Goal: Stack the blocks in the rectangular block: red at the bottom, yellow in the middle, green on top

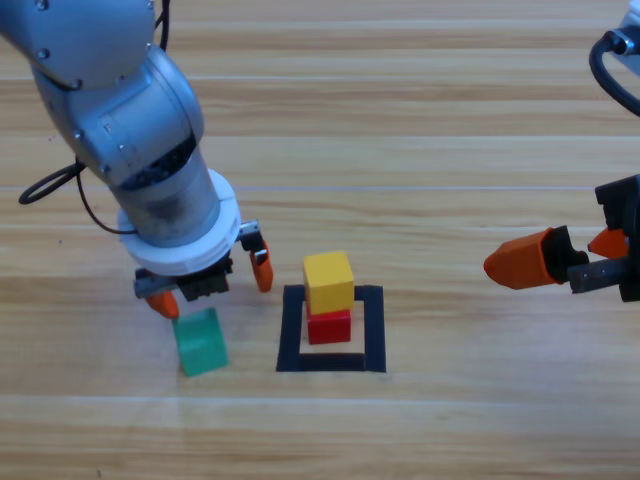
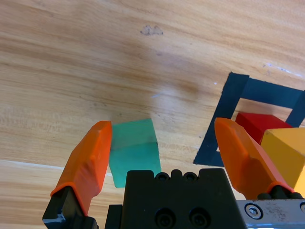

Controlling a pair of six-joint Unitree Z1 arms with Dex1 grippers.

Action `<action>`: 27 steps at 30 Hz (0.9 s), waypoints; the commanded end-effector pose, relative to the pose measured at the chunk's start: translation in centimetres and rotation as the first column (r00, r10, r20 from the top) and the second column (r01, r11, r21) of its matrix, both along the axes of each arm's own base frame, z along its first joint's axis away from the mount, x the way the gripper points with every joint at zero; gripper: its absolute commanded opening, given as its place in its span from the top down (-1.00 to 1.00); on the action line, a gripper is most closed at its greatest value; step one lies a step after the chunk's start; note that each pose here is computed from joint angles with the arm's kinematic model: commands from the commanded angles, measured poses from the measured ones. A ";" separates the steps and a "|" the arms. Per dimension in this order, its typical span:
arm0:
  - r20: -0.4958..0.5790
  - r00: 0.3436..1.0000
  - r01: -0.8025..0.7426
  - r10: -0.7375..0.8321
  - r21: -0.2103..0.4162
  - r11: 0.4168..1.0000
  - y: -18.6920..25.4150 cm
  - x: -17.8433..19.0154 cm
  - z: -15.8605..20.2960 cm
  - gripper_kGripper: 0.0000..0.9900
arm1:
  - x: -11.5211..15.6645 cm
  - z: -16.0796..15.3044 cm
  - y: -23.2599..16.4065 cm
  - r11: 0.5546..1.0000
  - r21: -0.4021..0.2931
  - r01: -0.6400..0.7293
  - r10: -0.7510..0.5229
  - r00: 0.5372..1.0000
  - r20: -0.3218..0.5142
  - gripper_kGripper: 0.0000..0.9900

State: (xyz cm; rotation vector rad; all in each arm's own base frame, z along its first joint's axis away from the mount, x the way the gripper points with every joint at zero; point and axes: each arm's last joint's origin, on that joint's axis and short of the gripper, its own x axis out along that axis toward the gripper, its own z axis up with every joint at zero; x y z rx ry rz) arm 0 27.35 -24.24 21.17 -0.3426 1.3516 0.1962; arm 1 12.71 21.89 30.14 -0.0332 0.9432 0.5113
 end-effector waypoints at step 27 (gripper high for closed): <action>-0.114 0.993 -0.019 0.032 0.113 0.993 -1.5 -1.6 -4.0 -0.89 | 0.5 -1.6 0.3 0.998 -0.061 0.005 -0.005 1.000 0.005 -1.00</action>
